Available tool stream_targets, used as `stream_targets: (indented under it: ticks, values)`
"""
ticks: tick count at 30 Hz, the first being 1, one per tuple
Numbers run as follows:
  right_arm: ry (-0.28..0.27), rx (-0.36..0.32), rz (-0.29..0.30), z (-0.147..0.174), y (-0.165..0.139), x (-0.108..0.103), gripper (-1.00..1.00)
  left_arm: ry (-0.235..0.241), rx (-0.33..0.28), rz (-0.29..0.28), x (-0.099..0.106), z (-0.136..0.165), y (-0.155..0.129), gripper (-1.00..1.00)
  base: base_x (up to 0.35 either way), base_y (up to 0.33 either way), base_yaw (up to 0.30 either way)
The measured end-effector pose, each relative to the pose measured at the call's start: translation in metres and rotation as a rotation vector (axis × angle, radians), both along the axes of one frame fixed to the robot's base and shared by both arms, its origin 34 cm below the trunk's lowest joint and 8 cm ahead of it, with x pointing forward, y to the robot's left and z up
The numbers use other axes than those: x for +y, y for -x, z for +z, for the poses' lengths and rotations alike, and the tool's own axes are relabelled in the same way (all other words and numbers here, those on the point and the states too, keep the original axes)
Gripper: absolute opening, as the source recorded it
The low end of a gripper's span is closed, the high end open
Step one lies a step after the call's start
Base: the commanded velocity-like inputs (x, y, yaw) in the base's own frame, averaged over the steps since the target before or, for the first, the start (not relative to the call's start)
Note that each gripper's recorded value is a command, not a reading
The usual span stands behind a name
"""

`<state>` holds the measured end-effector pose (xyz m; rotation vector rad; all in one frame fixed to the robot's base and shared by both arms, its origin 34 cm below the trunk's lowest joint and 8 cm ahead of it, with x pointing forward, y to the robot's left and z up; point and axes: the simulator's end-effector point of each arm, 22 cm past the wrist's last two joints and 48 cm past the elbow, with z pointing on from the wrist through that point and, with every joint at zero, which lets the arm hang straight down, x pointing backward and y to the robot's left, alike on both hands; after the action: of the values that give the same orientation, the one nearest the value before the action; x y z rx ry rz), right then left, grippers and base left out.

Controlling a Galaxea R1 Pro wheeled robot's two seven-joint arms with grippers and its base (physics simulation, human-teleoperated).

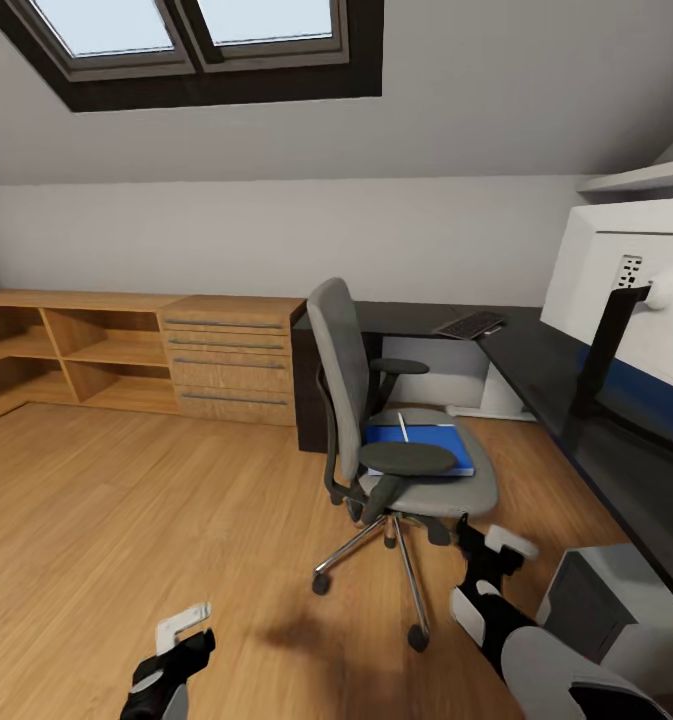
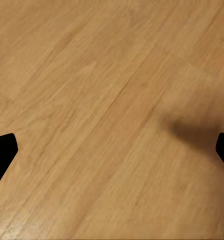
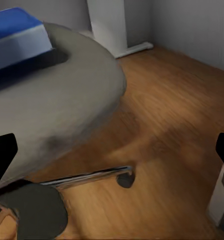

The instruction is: In the bedroom, organize the workspace by keeping the computer under the desk, ensuring the monitor is on the desk, placing the keyboard on the desk next to the monitor, placing the mouse on the desk next to the keyboard, moving the folder from the swivel chair onto the desk next to the mouse, stacking the notebook on top of the folder with the pen on top of the notebook, and positioning the swivel chair next to the desk.

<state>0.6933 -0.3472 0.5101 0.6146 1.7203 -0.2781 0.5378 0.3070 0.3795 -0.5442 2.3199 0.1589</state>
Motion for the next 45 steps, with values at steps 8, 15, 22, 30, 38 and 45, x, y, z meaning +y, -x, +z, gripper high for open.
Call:
stream_targets:
  ticks: [8, 15, 22, 30, 38, 45]
  values:
    - [-0.039, -0.024, -0.099, 0.004, 0.007, -0.042, 1.00, 0.012, -0.011, -0.044, 0.011, -0.014, 0.008, 1.00, 0.000, 0.000, 0.000]
    - [-0.190, -0.034, -0.209, -0.008, 0.017, -0.075, 1.00, -0.007, -0.021, -0.055, 0.031, -0.011, 0.006, 1.00, 0.000, 0.000, 0.000]
    - [-0.318, 0.005, -0.190, -0.014, 0.007, -0.084, 1.00, -0.015, -0.017, -0.053, 0.038, -0.012, 0.007, 1.00, 0.000, 0.000, 0.000]
    - [-0.481, -0.062, -0.161, 0.005, -0.017, -0.102, 1.00, -0.016, -0.015, -0.052, 0.038, -0.012, 0.008, 1.00, 0.000, 0.000, 0.000]
    - [-0.545, -0.111, -0.138, 0.007, -0.022, -0.099, 1.00, -0.017, -0.015, -0.054, 0.038, -0.013, 0.008, 1.00, 0.000, 0.000, 0.000]
    - [-0.550, -0.111, -0.138, 0.006, -0.021, -0.099, 1.00, -0.016, -0.014, -0.053, 0.038, -0.013, 0.008, 1.00, 0.000, 0.000, 0.000]
